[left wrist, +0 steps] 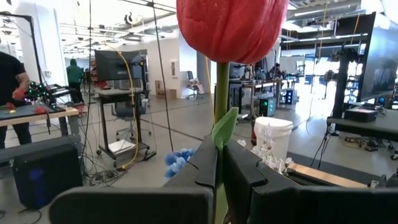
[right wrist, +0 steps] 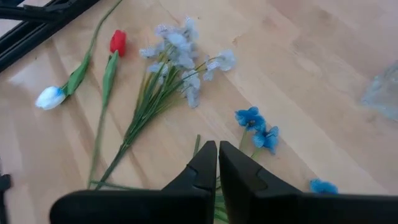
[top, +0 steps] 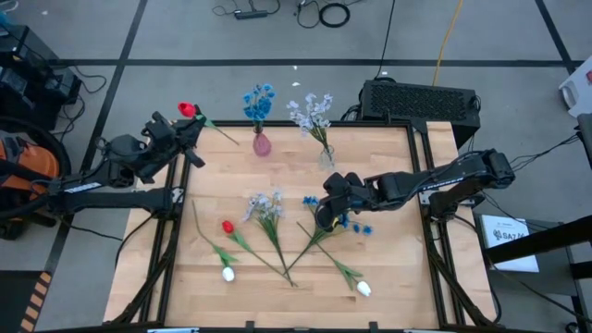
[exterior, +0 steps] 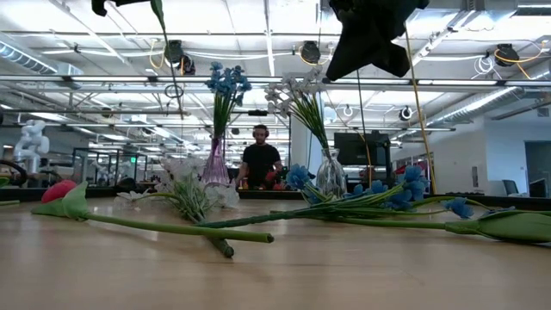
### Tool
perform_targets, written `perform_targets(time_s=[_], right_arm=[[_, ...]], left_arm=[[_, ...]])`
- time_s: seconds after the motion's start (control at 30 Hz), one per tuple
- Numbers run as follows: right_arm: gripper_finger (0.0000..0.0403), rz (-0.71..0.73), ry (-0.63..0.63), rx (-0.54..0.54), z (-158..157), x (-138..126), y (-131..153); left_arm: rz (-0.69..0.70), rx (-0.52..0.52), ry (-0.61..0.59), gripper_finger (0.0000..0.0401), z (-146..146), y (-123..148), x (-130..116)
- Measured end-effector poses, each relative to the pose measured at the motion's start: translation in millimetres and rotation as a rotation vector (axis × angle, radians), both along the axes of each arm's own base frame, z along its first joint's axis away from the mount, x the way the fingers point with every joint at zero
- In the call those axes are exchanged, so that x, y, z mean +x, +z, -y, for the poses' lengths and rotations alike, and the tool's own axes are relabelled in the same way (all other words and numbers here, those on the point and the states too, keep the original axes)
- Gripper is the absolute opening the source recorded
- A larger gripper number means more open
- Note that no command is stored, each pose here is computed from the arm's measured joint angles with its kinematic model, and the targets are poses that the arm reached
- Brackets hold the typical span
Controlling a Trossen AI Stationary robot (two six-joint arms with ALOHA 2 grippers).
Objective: Sort flowers into vase by color
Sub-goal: Put the right red tulip into the pink vase
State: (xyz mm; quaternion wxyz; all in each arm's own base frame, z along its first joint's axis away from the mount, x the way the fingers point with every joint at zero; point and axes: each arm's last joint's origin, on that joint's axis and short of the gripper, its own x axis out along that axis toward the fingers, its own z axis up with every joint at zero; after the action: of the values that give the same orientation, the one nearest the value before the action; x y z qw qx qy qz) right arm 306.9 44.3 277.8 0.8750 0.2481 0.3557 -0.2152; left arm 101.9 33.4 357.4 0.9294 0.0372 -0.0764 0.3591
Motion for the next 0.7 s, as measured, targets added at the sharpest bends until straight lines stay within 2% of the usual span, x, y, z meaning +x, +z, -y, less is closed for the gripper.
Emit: perform_targets(time_s=[0.23, 0.47, 0.6, 0.7], right_arm=[[0.0011, 0.005, -0.035, -0.046, 2.1, 0.7, -0.3], [0.0011, 0.056, -0.047, -0.046, 3.4, 5.1, 2.4], [0.0011, 0.120, -0.096, -0.088, 3.7, 14.8, 0.8], [0.0011, 0.144, -0.107, -0.108, 5.0, 22.0, -2.4]], left_arm=[[-0.004, -0.007, -0.001, 0.0015, 0.0, -0.8, 0.1], [-0.037, -0.014, -0.003, 0.0015, -0.1, -4.0, 0.7], [-0.066, -0.018, -0.075, 0.0015, 1.4, -6.9, 2.4], [-0.082, -0.075, -0.121, 0.0015, 2.3, -12.1, 3.6]])
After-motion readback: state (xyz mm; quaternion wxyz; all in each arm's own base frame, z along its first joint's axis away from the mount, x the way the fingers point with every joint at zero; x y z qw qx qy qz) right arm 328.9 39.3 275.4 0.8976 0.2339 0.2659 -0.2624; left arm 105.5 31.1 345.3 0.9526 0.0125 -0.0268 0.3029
